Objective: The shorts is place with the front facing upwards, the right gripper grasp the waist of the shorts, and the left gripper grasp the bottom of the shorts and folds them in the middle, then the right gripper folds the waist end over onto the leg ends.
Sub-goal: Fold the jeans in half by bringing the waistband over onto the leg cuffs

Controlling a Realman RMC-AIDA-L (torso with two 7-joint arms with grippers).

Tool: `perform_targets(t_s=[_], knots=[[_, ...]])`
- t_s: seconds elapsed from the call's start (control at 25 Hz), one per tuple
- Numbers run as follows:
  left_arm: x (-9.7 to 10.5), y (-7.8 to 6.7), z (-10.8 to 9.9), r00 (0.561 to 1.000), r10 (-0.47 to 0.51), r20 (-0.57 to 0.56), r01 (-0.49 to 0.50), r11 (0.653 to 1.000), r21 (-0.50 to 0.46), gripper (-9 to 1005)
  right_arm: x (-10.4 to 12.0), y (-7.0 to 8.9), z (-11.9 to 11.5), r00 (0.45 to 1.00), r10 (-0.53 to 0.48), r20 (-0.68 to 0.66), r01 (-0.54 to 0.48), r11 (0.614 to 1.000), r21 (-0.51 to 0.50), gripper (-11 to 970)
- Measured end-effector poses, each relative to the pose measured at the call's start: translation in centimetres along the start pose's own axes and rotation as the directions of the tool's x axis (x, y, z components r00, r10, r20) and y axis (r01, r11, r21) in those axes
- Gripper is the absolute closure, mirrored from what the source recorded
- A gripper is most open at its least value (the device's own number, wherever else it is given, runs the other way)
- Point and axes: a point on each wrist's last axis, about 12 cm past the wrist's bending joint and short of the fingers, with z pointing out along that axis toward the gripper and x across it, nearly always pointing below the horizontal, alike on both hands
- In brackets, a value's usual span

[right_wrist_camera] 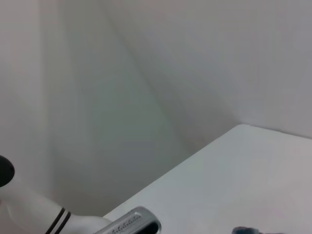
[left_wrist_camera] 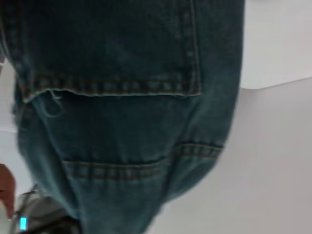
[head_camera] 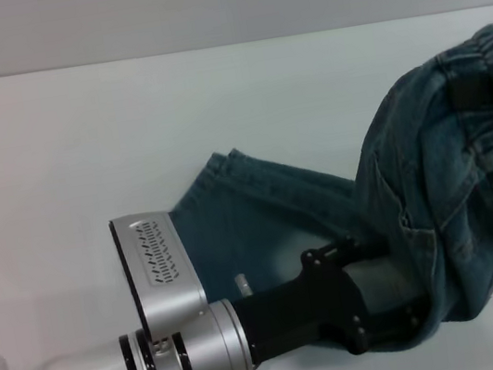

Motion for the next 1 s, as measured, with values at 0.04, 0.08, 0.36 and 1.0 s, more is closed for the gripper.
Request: perform_targets(t_s=[0.04, 0.08, 0.36, 1.0], knots=[[0.0, -0.1, 0.1, 1.0, 0.0, 0.003, 0.0, 1.0, 0.004, 185, -0.2, -0.1, 0.1, 1.0, -0.001, 0.0, 0.001, 1.0, -0.002, 895], [-0.1, -0.1, 0.1, 1.0, 0.002, 0.005, -0.002, 1.0, 0.003, 185, -0.3, -0.1, 0.1, 1.0, -0.002, 0.0, 0.002, 1.0, -0.006, 895], [-0.6, 2.7, -1.8, 0.999, 0.036, 0.038, -0.031, 0.991, -0.133, 185, -0.2, -0.7, 0.2, 1.0, 0.023, -0.004, -0.023, 1.0, -0.013, 894], [-1.4, 6.7, -5.9, 0.991, 0.118, 0.068, -0.084, 0.921, -0.38, 185, 0.8, -1.6, 1.3, 0.999, 0.038, 0.013, -0.038, 0.999, -0.028, 897]])
